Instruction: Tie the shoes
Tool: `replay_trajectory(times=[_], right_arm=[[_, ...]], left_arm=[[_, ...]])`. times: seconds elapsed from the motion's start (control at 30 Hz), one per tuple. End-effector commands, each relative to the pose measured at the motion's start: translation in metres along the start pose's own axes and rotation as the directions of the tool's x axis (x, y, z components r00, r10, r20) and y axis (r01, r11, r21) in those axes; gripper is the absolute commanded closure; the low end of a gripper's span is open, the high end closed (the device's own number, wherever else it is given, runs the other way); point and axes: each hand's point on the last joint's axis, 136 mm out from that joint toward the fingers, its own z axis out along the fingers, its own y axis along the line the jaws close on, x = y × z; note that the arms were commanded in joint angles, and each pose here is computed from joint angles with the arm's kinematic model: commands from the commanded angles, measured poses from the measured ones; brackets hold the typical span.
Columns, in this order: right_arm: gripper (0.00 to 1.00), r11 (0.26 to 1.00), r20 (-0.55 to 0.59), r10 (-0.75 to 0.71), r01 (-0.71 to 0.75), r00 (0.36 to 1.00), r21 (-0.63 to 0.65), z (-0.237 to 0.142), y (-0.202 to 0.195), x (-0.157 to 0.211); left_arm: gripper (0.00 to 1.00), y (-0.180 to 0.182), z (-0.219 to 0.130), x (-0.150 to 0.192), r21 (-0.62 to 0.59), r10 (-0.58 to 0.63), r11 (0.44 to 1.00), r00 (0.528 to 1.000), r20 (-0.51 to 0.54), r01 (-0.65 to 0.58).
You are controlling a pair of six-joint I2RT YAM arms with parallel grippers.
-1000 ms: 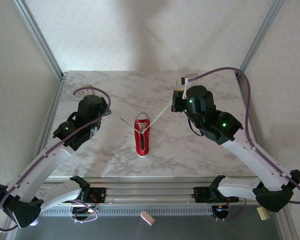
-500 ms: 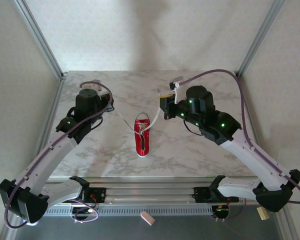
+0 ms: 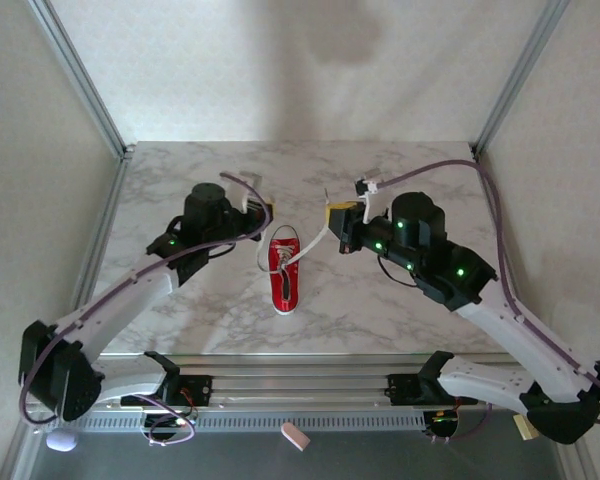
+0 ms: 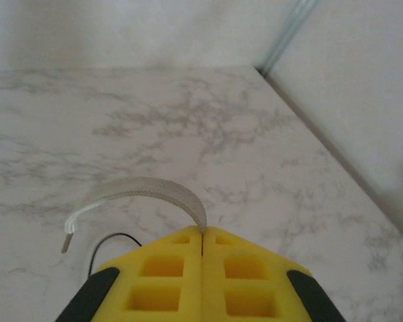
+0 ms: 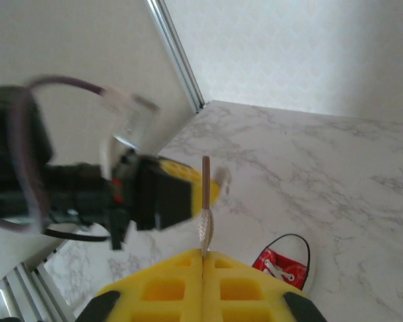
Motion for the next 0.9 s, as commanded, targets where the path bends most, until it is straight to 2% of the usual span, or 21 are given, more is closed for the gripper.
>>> replay_trajectory(times=[0.0,0.27,0.3,0.33,0.4,0.47,0.7,0.77,0.87], right_arm=[[1.0,0.999,0.062,0.014,-0.012,0.998,-0.036,-0.006,0.006,-0.009],[1.0,0.996,0.13,0.016,-0.003,0.991,-0.095,-0.024,0.012,-0.007],[1.0,0.995,0.14,0.016,-0.002,0.99,-0.095,-0.026,0.011,-0.007],[1.0,0.996,0.15,0.016,-0.002,0.989,-0.092,-0.029,0.01,-0.008],[1.0,0.997,0.151,0.013,-0.001,0.988,-0.079,-0.031,0.008,-0.007],[1.0,0.998,0.143,0.011,-0.002,0.99,-0.065,-0.031,0.005,-0.005],[1.0,1.0,0.089,0.009,-0.008,0.996,-0.013,-0.018,-0.005,0.008],[1.0,0.999,0.067,0.015,-0.019,0.998,0.05,-0.014,-0.017,0.014],[1.0,0.975,-0.001,0.037,-0.036,0.999,0.219,-0.007,-0.047,0.029]], left_arm=[[0.97,-0.025,0.016,0.014,0.108,0.12,0.988,0.99,-0.072,-0.112],[0.87,-0.083,0.048,0.044,0.343,0.264,0.92,0.946,-0.19,-0.188],[0.85,-0.085,0.049,0.051,0.364,0.278,0.912,0.937,-0.21,-0.189],[0.77,-0.085,0.051,0.057,0.364,0.283,0.912,0.93,-0.232,-0.187],[0.6,-0.069,0.057,0.06,0.284,0.261,0.941,0.932,-0.252,-0.187],[0.55,-0.055,0.059,0.055,0.205,0.242,0.959,0.94,-0.241,-0.194],[0.51,-0.022,0.047,0.024,0.001,0.148,0.989,0.979,-0.14,-0.15],[0.52,-0.006,0.038,0.015,-0.073,0.089,0.993,0.992,-0.095,-0.096],[0.51,0.023,0.026,0.016,-0.153,-0.057,0.987,0.997,-0.048,0.049]])
